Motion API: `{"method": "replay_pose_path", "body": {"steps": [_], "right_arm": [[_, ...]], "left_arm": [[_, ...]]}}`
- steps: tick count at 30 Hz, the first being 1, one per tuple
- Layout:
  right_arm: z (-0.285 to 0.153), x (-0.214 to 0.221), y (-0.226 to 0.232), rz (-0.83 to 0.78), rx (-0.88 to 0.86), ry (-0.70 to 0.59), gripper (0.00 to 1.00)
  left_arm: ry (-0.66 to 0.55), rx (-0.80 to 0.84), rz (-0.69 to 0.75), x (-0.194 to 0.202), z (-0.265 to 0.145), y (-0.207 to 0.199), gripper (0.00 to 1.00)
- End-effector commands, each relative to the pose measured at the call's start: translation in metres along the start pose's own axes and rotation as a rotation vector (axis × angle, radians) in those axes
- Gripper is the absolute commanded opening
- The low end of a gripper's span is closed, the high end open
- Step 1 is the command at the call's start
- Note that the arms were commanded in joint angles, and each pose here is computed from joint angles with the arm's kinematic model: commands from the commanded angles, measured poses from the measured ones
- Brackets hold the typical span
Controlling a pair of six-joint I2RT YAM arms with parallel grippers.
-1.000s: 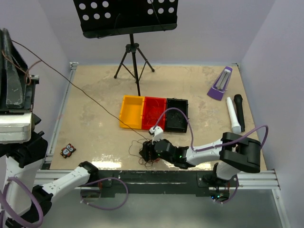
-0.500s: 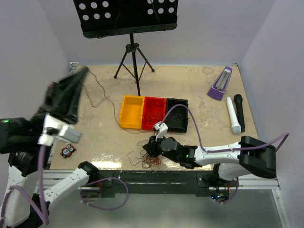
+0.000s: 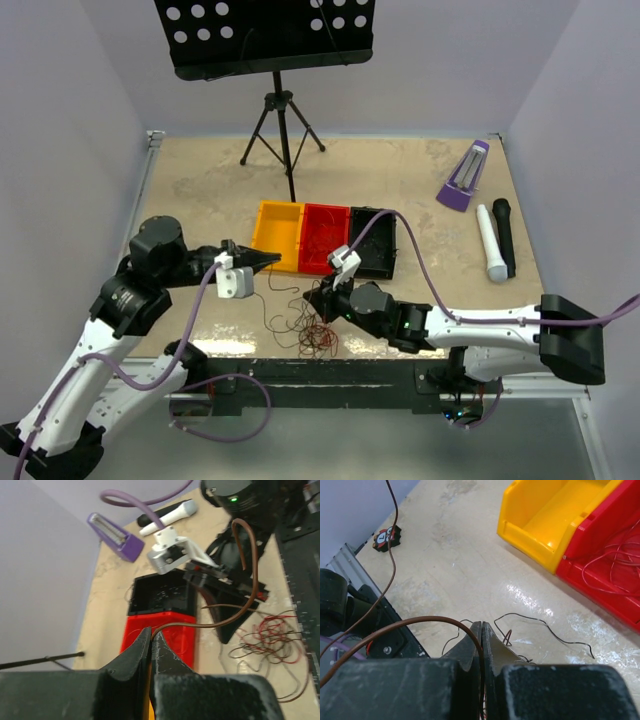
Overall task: Untangle the cables
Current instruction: Untie the cable.
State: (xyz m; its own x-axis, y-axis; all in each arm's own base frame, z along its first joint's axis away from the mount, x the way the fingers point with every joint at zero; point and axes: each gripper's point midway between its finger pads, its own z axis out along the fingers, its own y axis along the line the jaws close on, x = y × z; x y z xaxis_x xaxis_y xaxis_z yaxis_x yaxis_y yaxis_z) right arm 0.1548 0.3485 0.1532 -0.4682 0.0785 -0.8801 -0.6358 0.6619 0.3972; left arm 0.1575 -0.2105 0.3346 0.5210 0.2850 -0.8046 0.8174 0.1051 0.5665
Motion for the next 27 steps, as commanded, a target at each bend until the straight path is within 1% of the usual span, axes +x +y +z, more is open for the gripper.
{"method": "replay_pose_path", "body": {"steps": [1, 3, 6, 9, 11, 13, 16, 17, 19, 22, 27], "right_arm": [[-0.001, -0.035, 0.015, -0.031, -0.017, -0.066, 0.0], [-0.002, -0.043, 0.018, -0.027, -0.019, -0.081, 0.0], [-0.002, -0.055, 0.026, -0.021, -0.036, -0.101, 0.0], [-0.001, -0.064, 0.035, -0.027, -0.059, -0.11, 0.0], [0.0, -0.065, 0.04, -0.035, -0.074, -0.104, 0.0], [0.004, -0.065, 0.044, -0.043, -0.087, -0.095, 0.0], [0.008, -0.062, 0.05, -0.05, -0.108, -0.075, 0.0], [0.009, -0.062, 0.052, -0.05, -0.114, -0.072, 0.0], [0.01, -0.064, 0.054, -0.051, -0.119, -0.073, 0.0], [0.011, -0.067, 0.058, -0.057, -0.128, -0.075, 0.0], [0.011, -0.073, 0.064, -0.067, -0.141, -0.079, 0.0]], "left_arm": [[-0.102, 0.157, -0.15, -0.006, 0.01, -0.034, 0.06], [-0.13, 0.221, -0.182, 0.001, 0.014, -0.05, 0.08], [-0.161, 0.237, -0.171, 0.008, 0.019, -0.058, 0.1], [-0.167, 0.217, -0.048, 0.018, 0.022, -0.058, 0.14], [-0.164, 0.173, 0.032, 0.023, 0.026, -0.048, 0.17], [-0.17, 0.13, 0.103, 0.021, 0.028, -0.038, 0.22], [-0.199, 0.111, 0.202, 0.018, 0.027, -0.036, 0.31], [-0.208, 0.091, 0.227, 0.017, 0.027, -0.033, 0.37], [-0.222, 0.061, 0.265, 0.015, 0.026, -0.031, 0.44], [-0.235, 0.077, 0.329, 0.016, 0.023, -0.038, 0.45], [-0.221, 0.111, 0.327, 0.023, 0.026, -0.044, 0.44]]}}
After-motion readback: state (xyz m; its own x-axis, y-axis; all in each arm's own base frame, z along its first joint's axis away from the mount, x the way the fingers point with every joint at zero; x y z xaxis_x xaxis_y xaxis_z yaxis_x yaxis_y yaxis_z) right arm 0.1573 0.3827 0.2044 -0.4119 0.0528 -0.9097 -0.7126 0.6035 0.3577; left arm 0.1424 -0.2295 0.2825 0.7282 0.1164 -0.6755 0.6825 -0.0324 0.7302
